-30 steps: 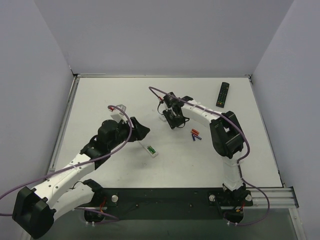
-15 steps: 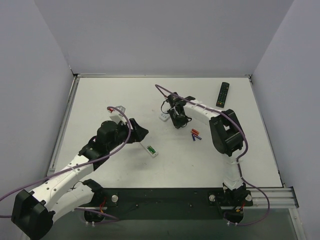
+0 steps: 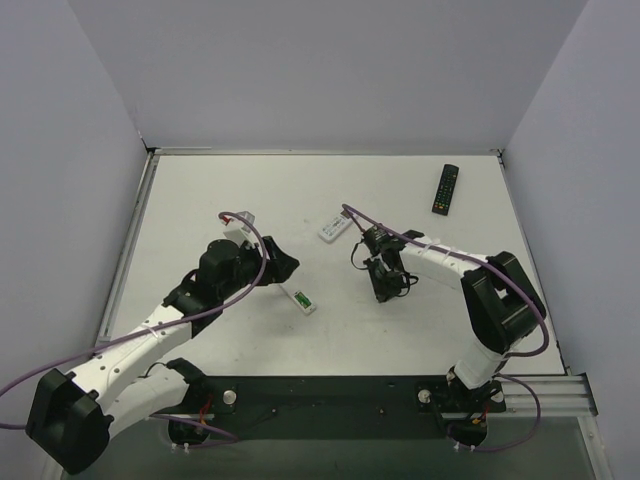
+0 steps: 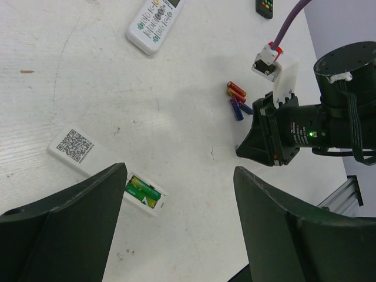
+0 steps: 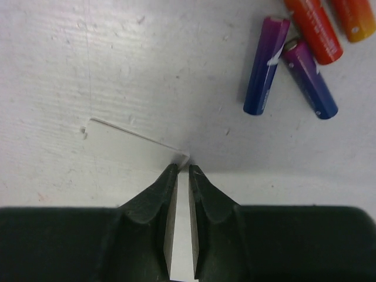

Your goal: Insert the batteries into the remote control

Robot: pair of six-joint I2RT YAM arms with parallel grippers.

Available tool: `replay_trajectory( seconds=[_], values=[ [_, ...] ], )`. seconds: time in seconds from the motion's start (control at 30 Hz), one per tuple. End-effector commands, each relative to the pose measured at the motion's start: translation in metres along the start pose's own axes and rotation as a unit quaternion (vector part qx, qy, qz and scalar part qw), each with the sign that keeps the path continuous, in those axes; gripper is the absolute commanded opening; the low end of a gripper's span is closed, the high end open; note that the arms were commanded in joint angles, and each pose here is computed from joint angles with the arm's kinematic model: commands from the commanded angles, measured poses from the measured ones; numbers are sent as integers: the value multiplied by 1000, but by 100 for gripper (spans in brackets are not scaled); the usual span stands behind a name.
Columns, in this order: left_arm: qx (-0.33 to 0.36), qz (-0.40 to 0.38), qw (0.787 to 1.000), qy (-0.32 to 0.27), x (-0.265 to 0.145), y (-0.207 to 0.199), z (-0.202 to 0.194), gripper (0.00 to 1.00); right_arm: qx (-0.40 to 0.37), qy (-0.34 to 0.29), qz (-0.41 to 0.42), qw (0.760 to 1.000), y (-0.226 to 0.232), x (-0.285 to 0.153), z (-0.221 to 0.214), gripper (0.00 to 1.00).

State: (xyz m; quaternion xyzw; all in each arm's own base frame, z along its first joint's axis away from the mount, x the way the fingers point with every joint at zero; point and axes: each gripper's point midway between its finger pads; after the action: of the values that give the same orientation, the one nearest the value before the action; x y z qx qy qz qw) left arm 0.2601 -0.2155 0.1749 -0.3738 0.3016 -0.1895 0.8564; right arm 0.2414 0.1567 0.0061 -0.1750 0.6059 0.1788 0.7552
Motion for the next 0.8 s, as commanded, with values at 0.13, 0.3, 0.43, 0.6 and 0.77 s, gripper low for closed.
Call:
replay_trajectory(
  seconds=[0.13, 0.3, 0.43, 0.6, 0.77],
  values=[
    [5, -40, 999, -15, 5, -21, 12, 84, 22, 9, 38, 999, 16, -15, -21, 21],
    [2, -45, 999, -16, 5, -22, 12, 84, -9, 1, 61, 998, 21, -18, -20, 30],
    [6, -46, 999, -18, 2, -24, 14, 84, -78, -20, 71, 994, 18, -32, -15, 40],
    [14, -40, 999, -25, -5, -22, 16, 84, -194, -14, 67, 979, 8, -41, -8, 52],
    [33, -24, 999, -30, -15, -17, 19, 84, -313, 31, 34, 949, 6, -38, -10, 56]
  ],
)
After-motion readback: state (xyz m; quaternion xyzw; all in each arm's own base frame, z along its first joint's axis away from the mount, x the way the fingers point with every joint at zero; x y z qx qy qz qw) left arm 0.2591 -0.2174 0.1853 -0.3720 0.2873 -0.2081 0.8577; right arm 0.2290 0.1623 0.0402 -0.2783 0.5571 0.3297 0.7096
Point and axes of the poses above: each gripper's point midway between its finger pads, its own x axis out along the fingers, its own y axis along the line the jaws close on, z = x × y, and after that the axes turned 14 degrees about -x, right-handed
